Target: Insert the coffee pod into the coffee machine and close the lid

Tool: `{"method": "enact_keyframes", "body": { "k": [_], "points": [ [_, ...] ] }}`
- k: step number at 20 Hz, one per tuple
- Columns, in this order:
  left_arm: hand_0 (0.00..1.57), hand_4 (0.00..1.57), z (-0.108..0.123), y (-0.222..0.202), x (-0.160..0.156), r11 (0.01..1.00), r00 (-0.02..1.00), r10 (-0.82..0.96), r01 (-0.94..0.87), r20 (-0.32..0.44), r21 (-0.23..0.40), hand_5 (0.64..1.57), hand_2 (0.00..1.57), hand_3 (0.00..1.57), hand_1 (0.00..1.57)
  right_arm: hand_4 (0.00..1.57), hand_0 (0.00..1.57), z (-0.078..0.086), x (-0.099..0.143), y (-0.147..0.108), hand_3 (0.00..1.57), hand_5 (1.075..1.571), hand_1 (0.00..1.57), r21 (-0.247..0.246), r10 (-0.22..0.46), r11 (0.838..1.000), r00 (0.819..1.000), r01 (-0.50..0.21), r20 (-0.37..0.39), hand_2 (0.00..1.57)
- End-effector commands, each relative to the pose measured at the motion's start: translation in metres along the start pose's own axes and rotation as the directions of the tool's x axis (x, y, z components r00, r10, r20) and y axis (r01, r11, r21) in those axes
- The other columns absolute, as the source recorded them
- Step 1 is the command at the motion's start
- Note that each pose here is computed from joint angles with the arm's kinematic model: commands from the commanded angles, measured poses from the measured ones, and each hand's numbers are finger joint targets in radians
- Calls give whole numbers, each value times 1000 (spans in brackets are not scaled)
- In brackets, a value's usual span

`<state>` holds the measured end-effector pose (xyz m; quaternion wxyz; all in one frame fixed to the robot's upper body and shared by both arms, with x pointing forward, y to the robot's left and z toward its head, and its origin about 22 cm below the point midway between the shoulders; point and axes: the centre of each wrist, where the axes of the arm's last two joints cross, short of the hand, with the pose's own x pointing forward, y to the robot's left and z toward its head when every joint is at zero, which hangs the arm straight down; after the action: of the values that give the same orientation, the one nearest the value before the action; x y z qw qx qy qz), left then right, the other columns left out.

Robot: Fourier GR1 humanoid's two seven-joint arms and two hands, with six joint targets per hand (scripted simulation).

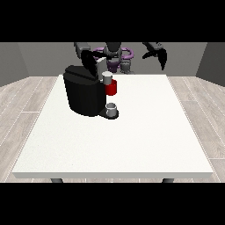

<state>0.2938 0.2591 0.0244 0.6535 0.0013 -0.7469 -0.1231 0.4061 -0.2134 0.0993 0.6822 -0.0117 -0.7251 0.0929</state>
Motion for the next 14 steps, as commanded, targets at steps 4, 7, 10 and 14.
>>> {"method": "enact_keyframes", "body": {
  "k": [4,7,10,14],
  "points": [
    [0,330,2,-6,6,998,1000,2,-3,-11,-63,1571,0,0,0,103,0,-10,15,20,0,1571,0,24,90,996,994,-91,57,0],
    [0,383,-7,5,2,1000,1000,-7,7,-30,16,1571,0,0,0,0,0,-17,45,29,0,1571,0,88,103,990,992,-109,66,0],
    [0,326,-11,-5,8,1000,1000,-7,7,17,-22,1571,0,0,0,0,0,-20,58,35,0,1571,0,76,94,992,987,-105,130,0],
    [0,386,-19,-9,16,997,999,-4,9,54,-77,1571,0,0,0,102,0,-20,71,54,0,1571,0,43,191,979,971,-199,142,0]
  ]
}}
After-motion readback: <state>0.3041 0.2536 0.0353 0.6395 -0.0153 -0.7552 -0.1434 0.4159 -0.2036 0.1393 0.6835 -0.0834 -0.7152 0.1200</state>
